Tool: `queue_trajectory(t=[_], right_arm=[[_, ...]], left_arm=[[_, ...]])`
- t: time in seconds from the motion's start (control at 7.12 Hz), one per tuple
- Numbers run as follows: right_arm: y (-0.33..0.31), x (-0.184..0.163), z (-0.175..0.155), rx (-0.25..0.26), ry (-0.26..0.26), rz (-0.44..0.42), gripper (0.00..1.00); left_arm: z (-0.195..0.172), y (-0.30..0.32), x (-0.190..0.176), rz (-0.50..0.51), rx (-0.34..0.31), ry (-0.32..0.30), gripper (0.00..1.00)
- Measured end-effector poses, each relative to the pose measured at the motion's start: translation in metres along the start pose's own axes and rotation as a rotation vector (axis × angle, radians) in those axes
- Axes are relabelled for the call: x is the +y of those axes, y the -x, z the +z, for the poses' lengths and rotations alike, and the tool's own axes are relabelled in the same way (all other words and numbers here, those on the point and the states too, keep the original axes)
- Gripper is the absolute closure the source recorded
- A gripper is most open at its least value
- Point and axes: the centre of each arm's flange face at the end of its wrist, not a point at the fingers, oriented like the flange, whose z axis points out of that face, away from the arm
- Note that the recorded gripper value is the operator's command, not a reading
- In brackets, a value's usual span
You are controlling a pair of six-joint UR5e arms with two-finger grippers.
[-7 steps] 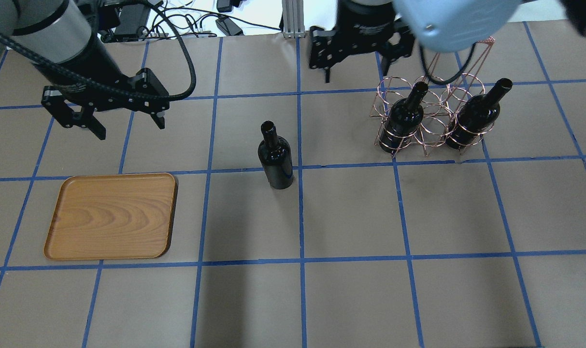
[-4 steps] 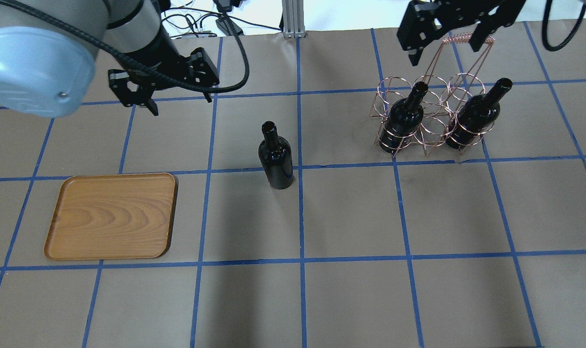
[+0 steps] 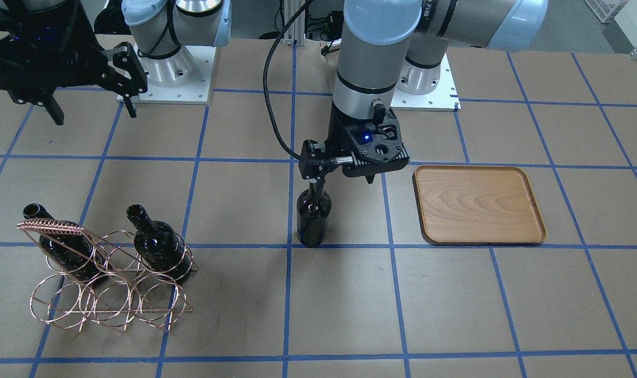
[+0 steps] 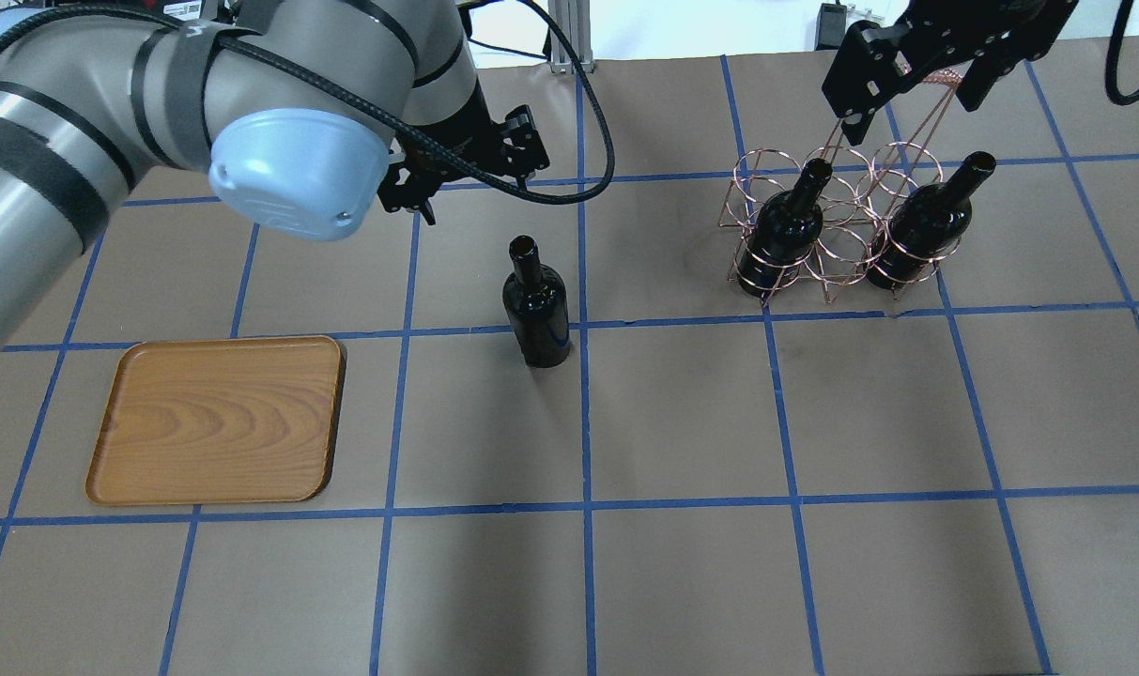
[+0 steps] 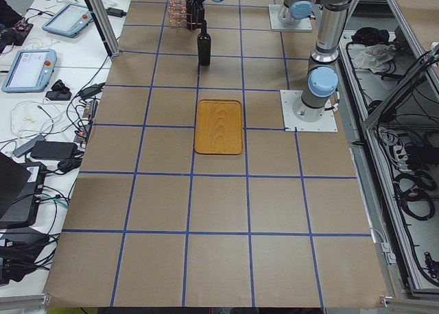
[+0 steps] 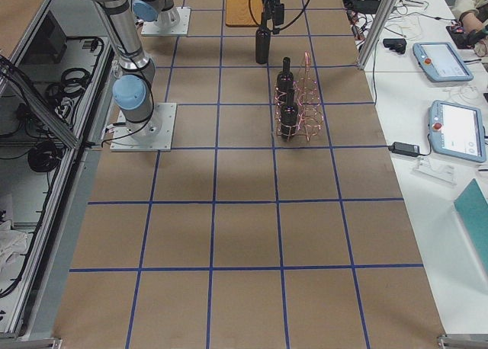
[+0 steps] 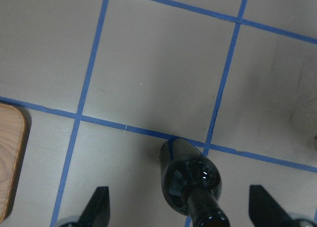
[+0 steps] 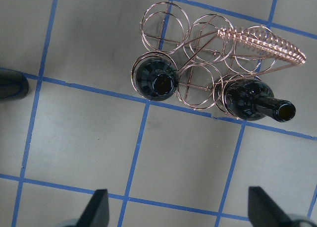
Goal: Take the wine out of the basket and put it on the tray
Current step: 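Lower the left gripper onto the standing bottle's neck and close it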
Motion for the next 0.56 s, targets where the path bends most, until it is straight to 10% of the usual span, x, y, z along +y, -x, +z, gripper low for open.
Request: queue_trajectory(t=[0.56], right_arm=[[-0.001, 0.001, 0.001, -0.004, -0.006, 0.011, 0.01]], left_arm=[[0.034, -0.027, 0.013, 0.071, -0.016, 0.074, 0.13]])
